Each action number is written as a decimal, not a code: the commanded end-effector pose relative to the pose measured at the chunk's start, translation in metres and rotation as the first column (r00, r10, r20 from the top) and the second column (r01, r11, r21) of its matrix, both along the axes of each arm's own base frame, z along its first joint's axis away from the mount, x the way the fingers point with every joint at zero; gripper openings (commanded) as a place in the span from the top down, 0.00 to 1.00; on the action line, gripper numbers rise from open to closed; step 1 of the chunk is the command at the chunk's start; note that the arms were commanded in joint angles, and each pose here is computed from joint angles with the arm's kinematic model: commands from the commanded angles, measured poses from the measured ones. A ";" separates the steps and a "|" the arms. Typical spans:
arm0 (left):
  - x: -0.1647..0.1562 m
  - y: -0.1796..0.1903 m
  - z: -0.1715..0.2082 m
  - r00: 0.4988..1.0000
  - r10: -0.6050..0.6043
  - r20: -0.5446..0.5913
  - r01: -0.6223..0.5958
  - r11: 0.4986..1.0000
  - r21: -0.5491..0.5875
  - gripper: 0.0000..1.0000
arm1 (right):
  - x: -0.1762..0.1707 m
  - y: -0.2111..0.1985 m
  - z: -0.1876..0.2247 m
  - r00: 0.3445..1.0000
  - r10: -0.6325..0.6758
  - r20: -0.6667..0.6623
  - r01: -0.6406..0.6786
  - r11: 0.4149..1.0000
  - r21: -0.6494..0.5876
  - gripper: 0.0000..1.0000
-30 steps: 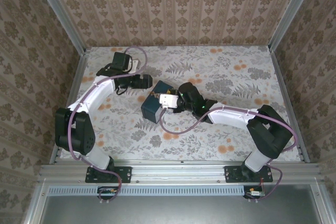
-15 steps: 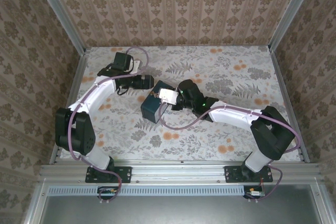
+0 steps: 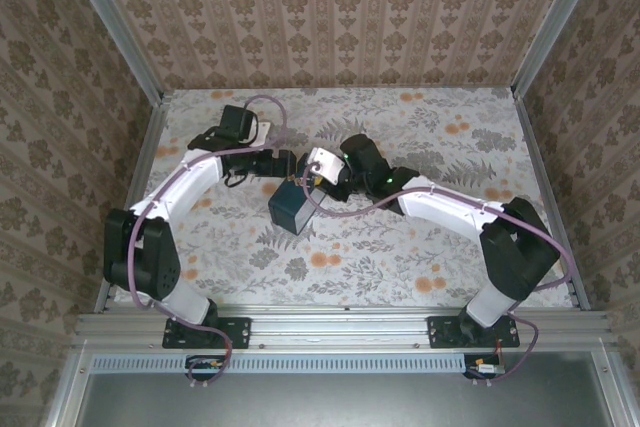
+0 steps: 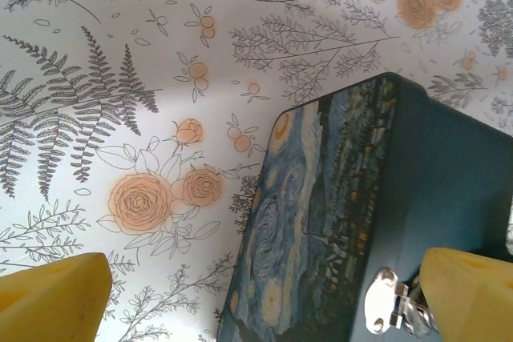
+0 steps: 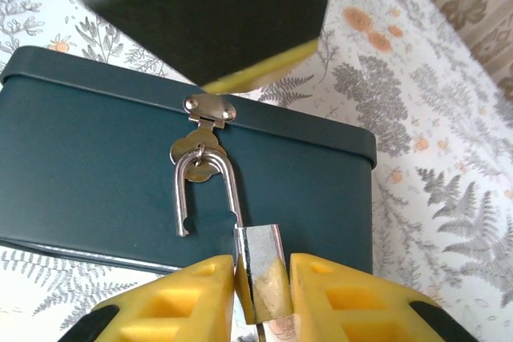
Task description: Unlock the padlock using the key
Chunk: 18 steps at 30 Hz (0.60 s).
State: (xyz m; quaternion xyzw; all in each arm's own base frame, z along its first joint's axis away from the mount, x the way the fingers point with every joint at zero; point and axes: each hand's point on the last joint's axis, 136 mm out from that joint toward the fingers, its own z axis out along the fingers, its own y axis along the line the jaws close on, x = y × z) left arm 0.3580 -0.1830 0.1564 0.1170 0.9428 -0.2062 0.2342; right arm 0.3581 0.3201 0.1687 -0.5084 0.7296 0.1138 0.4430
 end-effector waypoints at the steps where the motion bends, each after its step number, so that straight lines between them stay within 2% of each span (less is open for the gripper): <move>1: -0.008 -0.001 0.012 1.000 -0.006 -0.001 0.006 1.000 -0.030 0.00 | -0.002 0.001 -0.006 0.991 -0.002 -0.135 0.006 1.000 0.025 0.74; 9: -0.017 0.012 0.007 0.998 0.056 -0.023 -0.056 0.998 -0.012 0.00 | -0.007 0.003 -0.011 0.963 0.010 -0.270 0.000 0.999 0.036 0.75; 15: -0.027 0.014 -0.009 0.995 0.060 -0.076 -0.062 0.998 -0.024 0.00 | -0.002 0.003 -0.015 0.956 -0.008 -0.292 0.017 0.999 0.029 0.70; 18: -0.030 0.015 -0.015 0.994 0.064 -0.091 -0.067 0.997 -0.027 0.00 | 0.001 0.004 -0.020 0.952 -0.009 -0.305 0.014 1.000 0.015 0.76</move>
